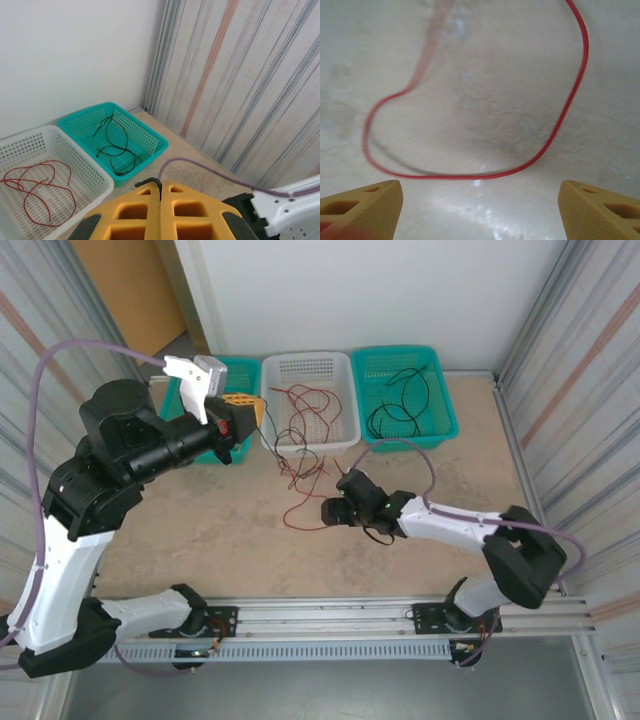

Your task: Untangle the cables

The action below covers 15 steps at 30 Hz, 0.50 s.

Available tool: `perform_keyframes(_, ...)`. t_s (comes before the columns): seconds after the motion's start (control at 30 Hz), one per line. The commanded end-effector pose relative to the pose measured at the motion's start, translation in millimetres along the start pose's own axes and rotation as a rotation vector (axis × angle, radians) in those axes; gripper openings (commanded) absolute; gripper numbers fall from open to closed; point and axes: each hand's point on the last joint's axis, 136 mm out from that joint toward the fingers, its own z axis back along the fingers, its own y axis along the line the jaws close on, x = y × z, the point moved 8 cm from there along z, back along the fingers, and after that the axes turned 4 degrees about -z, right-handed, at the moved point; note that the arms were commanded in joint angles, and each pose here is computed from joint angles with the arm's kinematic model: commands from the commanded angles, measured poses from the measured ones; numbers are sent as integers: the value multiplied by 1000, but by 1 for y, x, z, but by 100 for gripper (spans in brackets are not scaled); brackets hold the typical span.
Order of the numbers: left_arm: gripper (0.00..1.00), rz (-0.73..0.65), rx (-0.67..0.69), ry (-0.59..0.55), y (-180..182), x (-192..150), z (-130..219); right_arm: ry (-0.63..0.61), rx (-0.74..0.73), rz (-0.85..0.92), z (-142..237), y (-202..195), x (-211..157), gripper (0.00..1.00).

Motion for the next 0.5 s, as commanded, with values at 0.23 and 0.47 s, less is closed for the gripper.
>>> perform_keyframes(0.23, 0, 28, -95, 40, -3, -11, -17, -343, 329, 52, 147, 57, 52, 85)
perform_keyframes(0.47, 0, 44, -121, 38, -6, -11, -18, -295, 448, 124, 150, 102, 63, 82)
